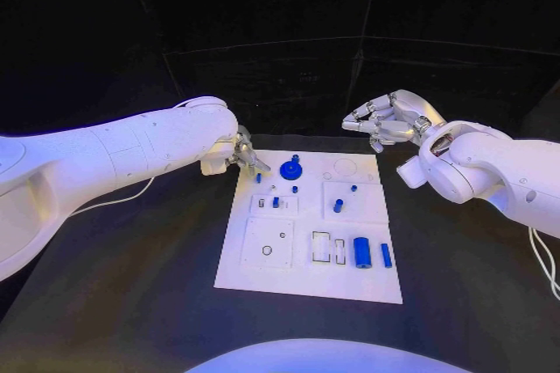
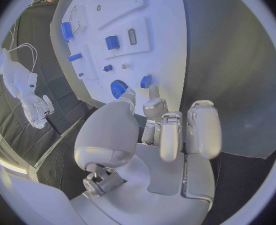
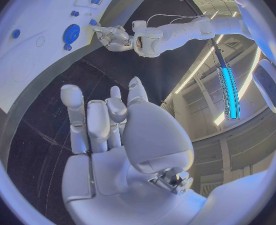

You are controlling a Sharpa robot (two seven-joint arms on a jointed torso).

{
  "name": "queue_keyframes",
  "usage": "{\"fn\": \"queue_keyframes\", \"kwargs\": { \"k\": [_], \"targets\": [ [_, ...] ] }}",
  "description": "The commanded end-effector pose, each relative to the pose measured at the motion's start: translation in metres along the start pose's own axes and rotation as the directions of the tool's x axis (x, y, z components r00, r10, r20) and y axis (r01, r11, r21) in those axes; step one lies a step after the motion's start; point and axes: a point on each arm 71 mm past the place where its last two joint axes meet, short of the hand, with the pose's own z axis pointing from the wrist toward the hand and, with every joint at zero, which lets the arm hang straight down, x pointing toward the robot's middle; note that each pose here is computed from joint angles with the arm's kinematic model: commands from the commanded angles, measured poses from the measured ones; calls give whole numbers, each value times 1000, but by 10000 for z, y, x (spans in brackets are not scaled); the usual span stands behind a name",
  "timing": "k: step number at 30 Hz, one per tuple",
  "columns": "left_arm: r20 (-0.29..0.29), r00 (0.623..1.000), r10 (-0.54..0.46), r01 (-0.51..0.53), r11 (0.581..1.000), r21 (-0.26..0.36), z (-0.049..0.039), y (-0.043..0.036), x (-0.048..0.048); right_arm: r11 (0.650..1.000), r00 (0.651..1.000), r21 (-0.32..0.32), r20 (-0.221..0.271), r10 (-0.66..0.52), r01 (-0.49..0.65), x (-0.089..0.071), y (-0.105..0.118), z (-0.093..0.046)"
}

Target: Assemble the parts on the task board

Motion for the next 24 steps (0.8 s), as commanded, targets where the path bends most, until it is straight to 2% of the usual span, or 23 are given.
{"fn": "queue_keyframes", "kwargs": {
  "k": [1,24],
  "targets": [
    [-16,999,28,-27,1000,8,7,3,-1,1000,1000,-5,-7,4,-4,2,18,7],
    [-5,998,61,-61,998,9,37,-37,30,1000,1000,0,-9,4,-4,8,15,16]
  ]
}}
